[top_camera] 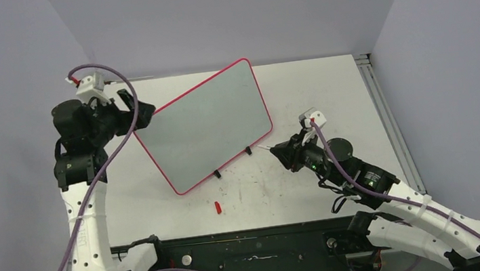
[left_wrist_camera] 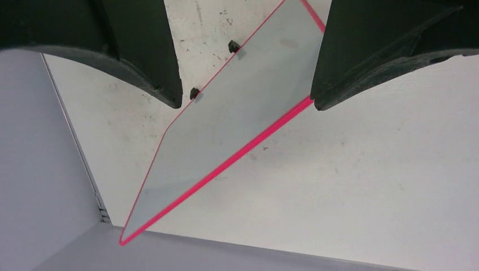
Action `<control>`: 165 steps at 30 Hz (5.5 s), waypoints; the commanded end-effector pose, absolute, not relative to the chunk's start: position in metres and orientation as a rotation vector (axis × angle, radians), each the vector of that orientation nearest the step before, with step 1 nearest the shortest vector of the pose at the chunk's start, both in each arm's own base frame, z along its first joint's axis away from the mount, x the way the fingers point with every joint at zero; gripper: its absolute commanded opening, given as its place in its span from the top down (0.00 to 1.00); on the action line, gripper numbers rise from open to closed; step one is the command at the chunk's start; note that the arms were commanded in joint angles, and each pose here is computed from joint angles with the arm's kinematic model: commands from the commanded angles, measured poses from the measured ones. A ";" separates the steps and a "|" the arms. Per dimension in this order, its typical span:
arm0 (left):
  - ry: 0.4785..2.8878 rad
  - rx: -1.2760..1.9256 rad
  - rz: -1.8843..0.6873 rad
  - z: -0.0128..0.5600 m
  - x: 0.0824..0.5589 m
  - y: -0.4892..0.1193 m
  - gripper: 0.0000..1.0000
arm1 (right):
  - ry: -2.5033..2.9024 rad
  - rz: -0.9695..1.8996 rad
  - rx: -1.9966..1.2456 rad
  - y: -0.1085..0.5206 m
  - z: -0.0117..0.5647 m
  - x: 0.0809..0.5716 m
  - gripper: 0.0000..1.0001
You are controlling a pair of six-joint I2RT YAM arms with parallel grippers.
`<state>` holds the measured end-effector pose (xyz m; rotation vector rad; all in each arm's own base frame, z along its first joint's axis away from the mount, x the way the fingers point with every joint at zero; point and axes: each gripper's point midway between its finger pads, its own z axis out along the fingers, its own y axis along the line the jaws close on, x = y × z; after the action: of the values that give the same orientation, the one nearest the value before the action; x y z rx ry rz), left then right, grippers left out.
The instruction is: Write a sentence on the whiteboard
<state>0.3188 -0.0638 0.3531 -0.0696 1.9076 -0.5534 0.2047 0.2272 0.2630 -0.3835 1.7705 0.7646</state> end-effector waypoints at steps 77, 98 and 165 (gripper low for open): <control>1.753 -0.227 -0.669 0.258 0.312 -0.004 0.81 | 1.296 0.969 -0.557 0.519 0.324 0.274 0.95; 1.751 -0.223 -0.665 0.260 0.311 -0.003 0.82 | 1.374 0.912 -0.535 0.518 0.291 0.281 0.95; 1.752 -0.224 -0.663 0.259 0.310 -0.003 0.82 | 1.282 0.843 -0.506 0.526 0.313 0.274 0.95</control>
<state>0.3095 -0.0044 0.2496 -0.2601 1.7840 -0.6786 0.2653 0.5220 0.2958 -0.5522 1.3268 0.8371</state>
